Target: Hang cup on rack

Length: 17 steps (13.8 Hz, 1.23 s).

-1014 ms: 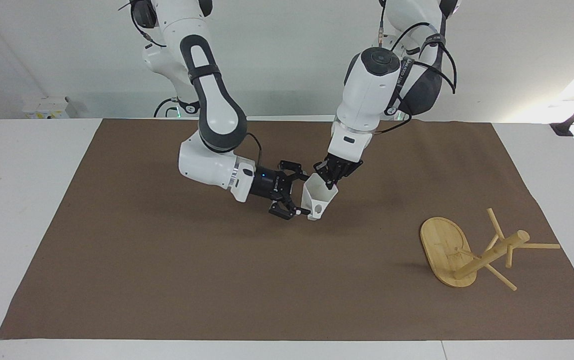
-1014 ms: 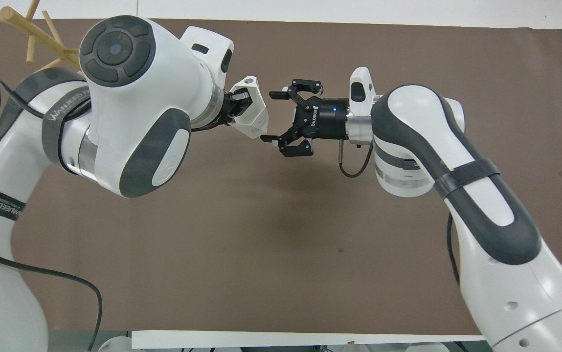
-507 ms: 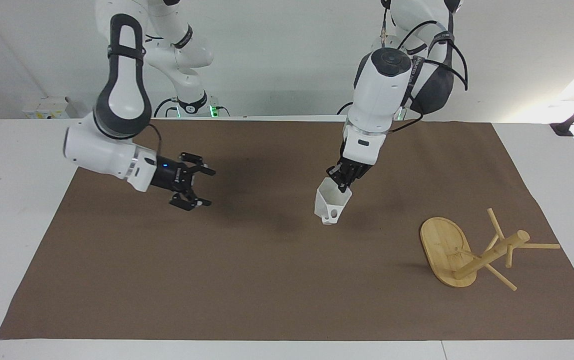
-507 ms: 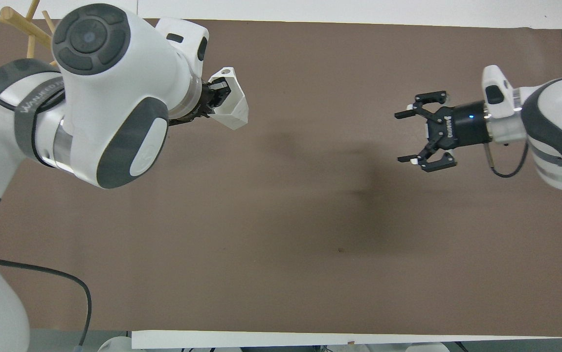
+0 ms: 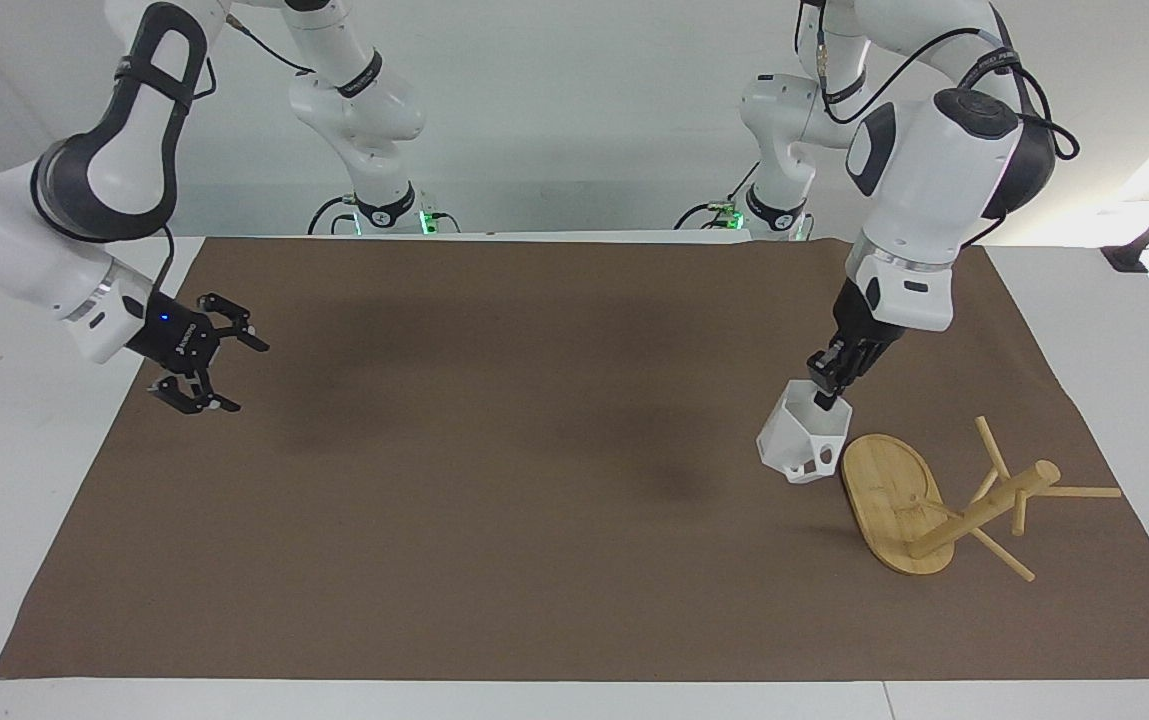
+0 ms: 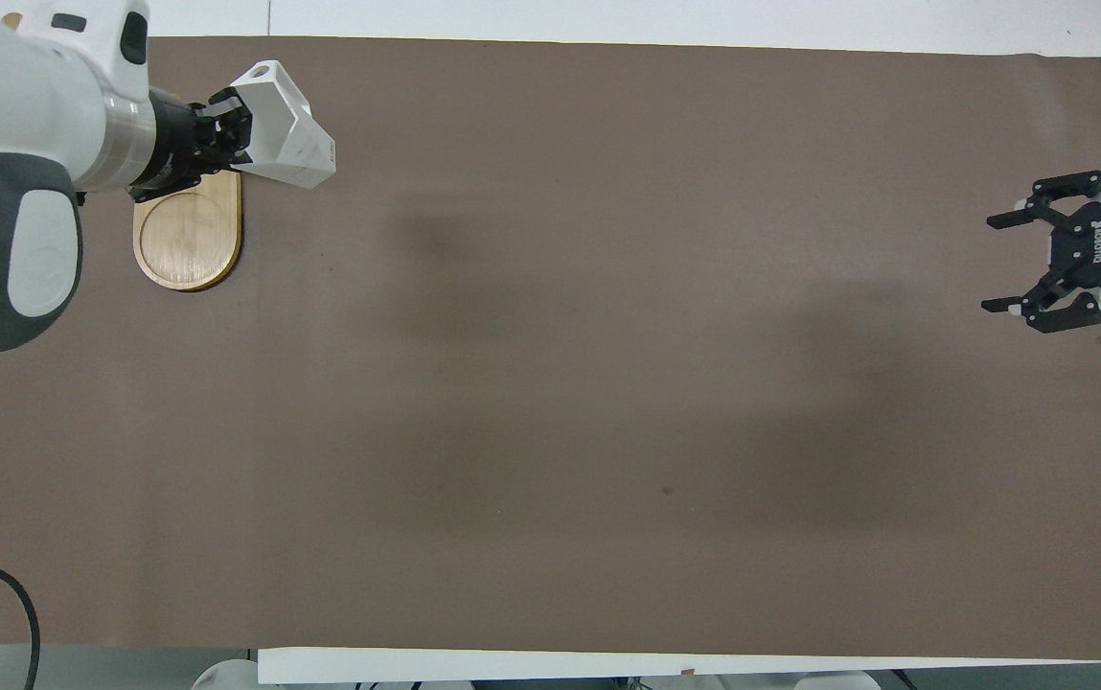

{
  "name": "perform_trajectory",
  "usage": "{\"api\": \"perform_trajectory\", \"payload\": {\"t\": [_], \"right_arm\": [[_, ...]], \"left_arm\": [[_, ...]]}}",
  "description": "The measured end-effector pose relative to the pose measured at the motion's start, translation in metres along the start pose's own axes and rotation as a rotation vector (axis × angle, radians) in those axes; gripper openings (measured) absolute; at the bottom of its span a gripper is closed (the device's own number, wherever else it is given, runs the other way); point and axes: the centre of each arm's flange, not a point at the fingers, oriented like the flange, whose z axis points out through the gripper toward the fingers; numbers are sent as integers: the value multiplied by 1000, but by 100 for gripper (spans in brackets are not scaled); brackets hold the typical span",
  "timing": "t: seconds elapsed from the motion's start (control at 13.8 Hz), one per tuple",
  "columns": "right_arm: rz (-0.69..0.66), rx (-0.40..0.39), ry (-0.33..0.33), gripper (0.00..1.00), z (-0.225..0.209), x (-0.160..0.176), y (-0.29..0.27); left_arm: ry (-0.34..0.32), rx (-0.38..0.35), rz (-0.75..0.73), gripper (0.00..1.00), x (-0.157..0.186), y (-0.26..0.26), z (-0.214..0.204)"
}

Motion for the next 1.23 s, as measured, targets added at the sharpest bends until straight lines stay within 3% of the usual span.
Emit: {"api": "perform_trajectory", "payload": {"t": [0.14, 0.36, 0.58, 0.72, 0.87, 1.23], "right_arm": [[101, -54, -131, 100, -37, 19, -15], [311, -111, -236, 100, -94, 60, -55], [629, -160, -360, 100, -136, 112, -88], [870, -187, -401, 100, -138, 138, -98], [1089, -202, -417, 100, -128, 141, -94], [1279, -200, -454, 100, -115, 129, -87]], "left_arm": [[74, -61, 4, 4, -10, -26, 19], [153, -151, -42, 4, -26, -54, 42], [266, -243, -87, 4, -28, -66, 58], [301, -264, -117, 4, -24, -71, 71], [305, -254, -131, 4, -20, -78, 81], [311, -226, -167, 4, -6, -98, 90]]}}
